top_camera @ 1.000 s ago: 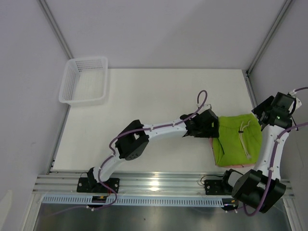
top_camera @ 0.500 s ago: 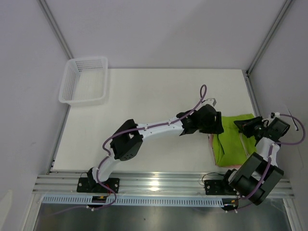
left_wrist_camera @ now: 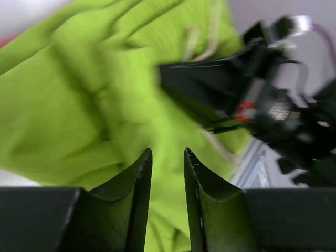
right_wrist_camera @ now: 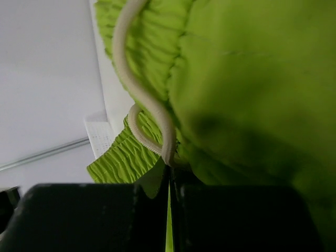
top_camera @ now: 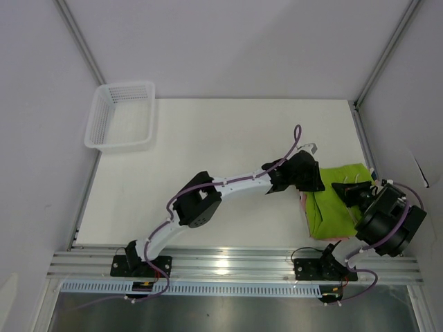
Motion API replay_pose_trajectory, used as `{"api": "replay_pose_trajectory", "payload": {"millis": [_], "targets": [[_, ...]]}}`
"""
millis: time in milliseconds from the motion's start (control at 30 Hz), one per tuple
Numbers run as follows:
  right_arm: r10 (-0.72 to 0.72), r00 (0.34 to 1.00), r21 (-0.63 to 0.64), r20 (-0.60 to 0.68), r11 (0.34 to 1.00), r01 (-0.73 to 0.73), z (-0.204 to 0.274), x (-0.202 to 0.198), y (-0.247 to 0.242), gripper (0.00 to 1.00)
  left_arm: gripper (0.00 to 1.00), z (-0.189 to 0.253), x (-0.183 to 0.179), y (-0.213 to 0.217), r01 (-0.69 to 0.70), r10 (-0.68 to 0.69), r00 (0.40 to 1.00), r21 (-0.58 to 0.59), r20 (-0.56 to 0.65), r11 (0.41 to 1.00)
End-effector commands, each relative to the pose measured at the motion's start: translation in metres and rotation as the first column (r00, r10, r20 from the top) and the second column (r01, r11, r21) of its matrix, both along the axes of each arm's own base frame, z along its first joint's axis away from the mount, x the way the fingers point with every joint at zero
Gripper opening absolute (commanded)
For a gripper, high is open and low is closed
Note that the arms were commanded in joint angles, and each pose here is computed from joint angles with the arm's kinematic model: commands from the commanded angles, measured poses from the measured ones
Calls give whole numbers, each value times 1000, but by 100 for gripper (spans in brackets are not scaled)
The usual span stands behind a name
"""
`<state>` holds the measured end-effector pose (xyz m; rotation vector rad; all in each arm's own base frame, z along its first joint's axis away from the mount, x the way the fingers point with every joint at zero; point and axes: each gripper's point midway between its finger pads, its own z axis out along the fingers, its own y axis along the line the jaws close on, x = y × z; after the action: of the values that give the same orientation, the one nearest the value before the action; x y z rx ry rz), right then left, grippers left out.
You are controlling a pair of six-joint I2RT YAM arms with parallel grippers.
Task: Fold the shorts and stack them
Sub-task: Neatly place the folded shorts to the corner
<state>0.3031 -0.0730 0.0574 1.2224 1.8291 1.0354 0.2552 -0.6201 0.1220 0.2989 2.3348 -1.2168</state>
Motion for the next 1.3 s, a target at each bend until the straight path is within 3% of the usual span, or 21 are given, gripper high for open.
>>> {"api": "replay_pose_trajectory", "payload": {"millis": [0, 133, 300, 433, 667, 800, 1067, 1100, 1267], "targets": [[-47, 999, -19, -4, 999, 47, -11, 6, -13, 0, 32, -43, 17, 14, -58, 62, 991, 44, -115, 997], [-41, 999, -31, 21, 999, 42, -5, 6, -12, 0, 30, -63, 27, 23, -76, 84, 983, 56, -163, 996], [18, 997, -98, 78, 995, -10, 26, 4, -3, 0, 29, -59, 39, 21, -74, 81, 988, 57, -133, 996], [106, 982, -198, 156, 977, -74, 70, 4, 9, 3, 29, -36, 44, 14, -60, 62, 992, 21, -109, 998], [266, 949, -226, 169, 948, -225, 89, -5, 49, 4, 36, 14, 36, 24, -45, 41, 996, -38, -80, 998], [281, 955, -185, 99, 948, -260, 64, -24, 66, 4, 43, 59, 40, 43, -75, 74, 997, -34, -28, 997], [246, 969, -88, -33, 965, -248, -6, -39, 73, 0, 47, 107, 44, 89, -136, 137, 990, -23, 39, 990], [238, 969, -56, -70, 969, -242, -21, -45, 76, 0, 48, 98, 41, 97, -140, 140, 990, 4, 36, 990], [224, 971, -20, -80, 974, -226, -28, -39, 74, 0, 50, 122, 35, 133, -167, 165, 982, 19, 89, 986]]}}
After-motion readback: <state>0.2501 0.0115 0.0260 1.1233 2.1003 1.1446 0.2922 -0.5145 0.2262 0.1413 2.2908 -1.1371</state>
